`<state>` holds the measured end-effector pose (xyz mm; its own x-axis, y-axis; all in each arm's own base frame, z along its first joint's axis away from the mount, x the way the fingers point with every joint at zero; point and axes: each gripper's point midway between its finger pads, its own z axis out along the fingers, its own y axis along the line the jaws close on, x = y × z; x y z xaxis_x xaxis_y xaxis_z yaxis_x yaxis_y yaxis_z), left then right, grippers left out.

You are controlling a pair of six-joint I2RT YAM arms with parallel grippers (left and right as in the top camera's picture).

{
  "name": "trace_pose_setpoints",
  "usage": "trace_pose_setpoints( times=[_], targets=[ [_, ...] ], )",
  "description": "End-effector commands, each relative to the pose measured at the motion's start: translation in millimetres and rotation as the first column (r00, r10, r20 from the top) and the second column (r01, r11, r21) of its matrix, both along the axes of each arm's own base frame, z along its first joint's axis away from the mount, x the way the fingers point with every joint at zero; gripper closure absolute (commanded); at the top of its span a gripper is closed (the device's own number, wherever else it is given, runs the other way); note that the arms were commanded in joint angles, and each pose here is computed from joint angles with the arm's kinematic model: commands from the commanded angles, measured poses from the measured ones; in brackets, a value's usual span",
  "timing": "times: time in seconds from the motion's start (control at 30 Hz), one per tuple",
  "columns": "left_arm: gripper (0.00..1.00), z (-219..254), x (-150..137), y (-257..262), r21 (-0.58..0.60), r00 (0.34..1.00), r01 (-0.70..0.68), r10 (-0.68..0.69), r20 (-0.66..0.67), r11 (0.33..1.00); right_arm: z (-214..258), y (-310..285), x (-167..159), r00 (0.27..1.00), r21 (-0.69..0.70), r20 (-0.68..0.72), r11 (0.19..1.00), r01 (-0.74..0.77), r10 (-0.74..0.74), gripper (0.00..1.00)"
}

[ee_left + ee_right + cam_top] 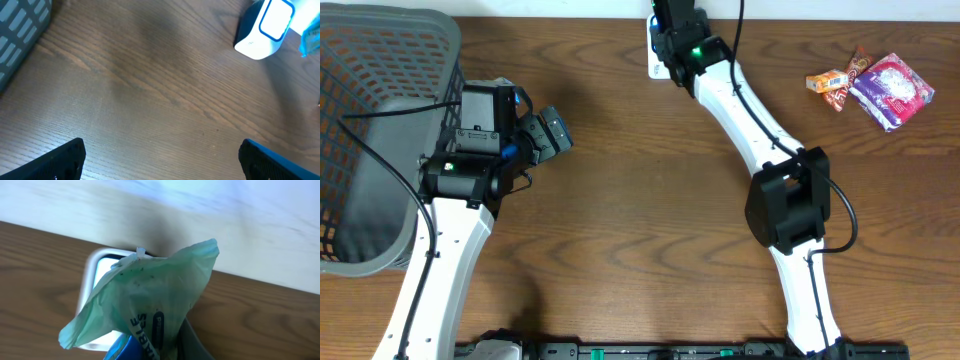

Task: Scan the item barcode
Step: 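Hold the mint-green wrapper up to the scanner, then carry the green wrapper right and drop it with the other snacks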

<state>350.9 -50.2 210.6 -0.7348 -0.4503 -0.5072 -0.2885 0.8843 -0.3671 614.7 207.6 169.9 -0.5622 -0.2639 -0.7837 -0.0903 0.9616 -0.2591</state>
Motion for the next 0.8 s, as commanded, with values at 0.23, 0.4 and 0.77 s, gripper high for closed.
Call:
trace_pose_setpoints(
  times=[0.23, 0.4, 0.77],
  targets=[
    [0.02, 0.7, -0.6, 1.6, 0.007, 1.000, 0.003, -0.003, 0.002, 1.000, -26.6, -237.3, -19.3, 0.889, -0.249, -0.195, 0.897, 0.364, -0.415, 0.96],
    [0.02, 0.8, -0.6, 1.6, 0.007, 1.000, 0.003, -0.003, 0.003, 1.000, -46.8, -290.0, -42.9, 0.829, -0.222, -0.323, 0.888, 0.403, -0.457, 0.65],
    [0.02, 0.8, -0.6, 1.6, 0.007, 1.000, 0.003, -0.003, 0.003, 1.000, 82.2, -283.5, -89.7, 0.837, 0.031, -0.215, 0.854, 0.520, -0.503, 0.01]
  ],
)
